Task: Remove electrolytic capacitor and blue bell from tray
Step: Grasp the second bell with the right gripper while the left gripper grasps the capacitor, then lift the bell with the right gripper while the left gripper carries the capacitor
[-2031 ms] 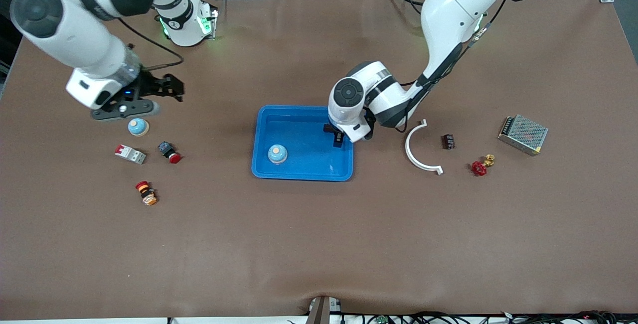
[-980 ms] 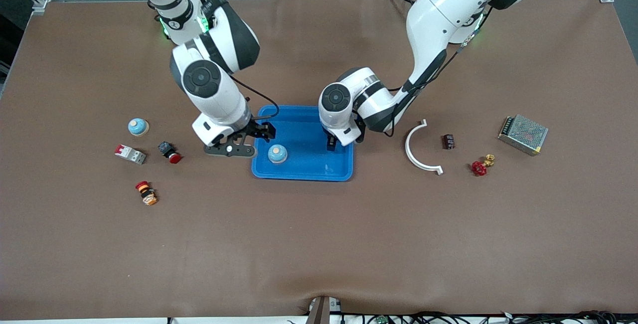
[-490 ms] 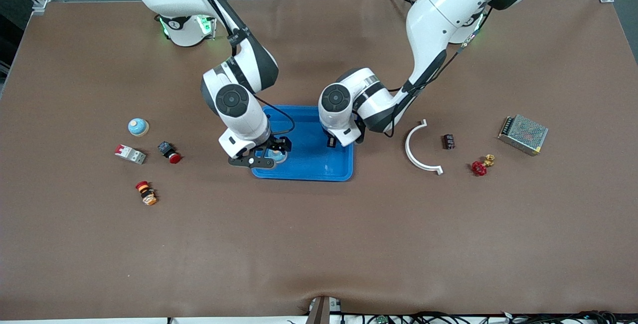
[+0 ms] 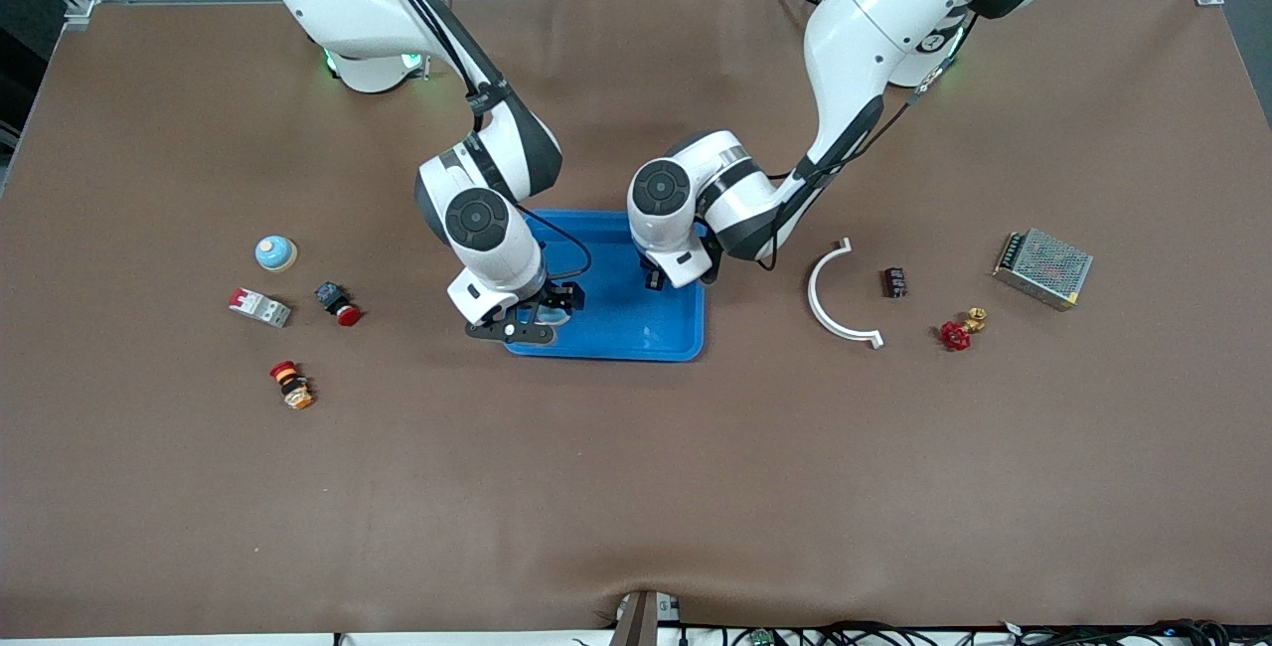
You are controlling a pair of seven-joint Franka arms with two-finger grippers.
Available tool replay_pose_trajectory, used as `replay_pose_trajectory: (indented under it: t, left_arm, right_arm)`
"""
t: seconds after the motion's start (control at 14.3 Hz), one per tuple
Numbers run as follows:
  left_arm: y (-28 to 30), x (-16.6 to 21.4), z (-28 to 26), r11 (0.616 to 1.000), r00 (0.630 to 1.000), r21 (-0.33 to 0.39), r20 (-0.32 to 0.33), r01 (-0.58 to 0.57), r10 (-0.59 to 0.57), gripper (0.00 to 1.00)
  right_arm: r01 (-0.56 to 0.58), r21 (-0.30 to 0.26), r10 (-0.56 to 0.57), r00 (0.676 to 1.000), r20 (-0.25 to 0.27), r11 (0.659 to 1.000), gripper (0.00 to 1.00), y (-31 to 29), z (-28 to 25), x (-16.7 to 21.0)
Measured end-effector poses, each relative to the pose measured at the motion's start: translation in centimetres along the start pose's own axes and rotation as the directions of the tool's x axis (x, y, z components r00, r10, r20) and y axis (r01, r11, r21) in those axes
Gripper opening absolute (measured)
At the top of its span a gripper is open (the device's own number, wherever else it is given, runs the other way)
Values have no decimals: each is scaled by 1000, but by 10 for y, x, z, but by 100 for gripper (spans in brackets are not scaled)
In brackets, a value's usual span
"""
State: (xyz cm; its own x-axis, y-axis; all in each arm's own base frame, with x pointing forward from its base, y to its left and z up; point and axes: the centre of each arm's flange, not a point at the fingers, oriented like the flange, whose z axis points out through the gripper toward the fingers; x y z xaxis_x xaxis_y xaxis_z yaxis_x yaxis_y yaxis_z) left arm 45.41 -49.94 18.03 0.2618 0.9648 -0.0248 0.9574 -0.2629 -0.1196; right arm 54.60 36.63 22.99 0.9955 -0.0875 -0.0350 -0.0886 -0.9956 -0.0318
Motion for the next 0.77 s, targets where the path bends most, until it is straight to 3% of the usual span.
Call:
replay_pose_trajectory:
  t: [0.14, 0.42, 0.77]
  left_arm:
    - [0, 3, -1, 991, 991, 28, -23, -134, 134, 31]
    - [2, 17, -16, 924, 925, 91, -45, -372, 377, 31]
    - [11, 52, -76, 808, 815, 118, 27, -578, 579, 31]
  right_arm:
    - [12, -6, -12, 1000, 6, 1000, 100, -6, 12, -6]
    - [31, -15, -30, 999, 16, 999, 100, -14, 30, -14]
    - [36, -28, -35, 999, 23, 999, 100, -13, 39, -16]
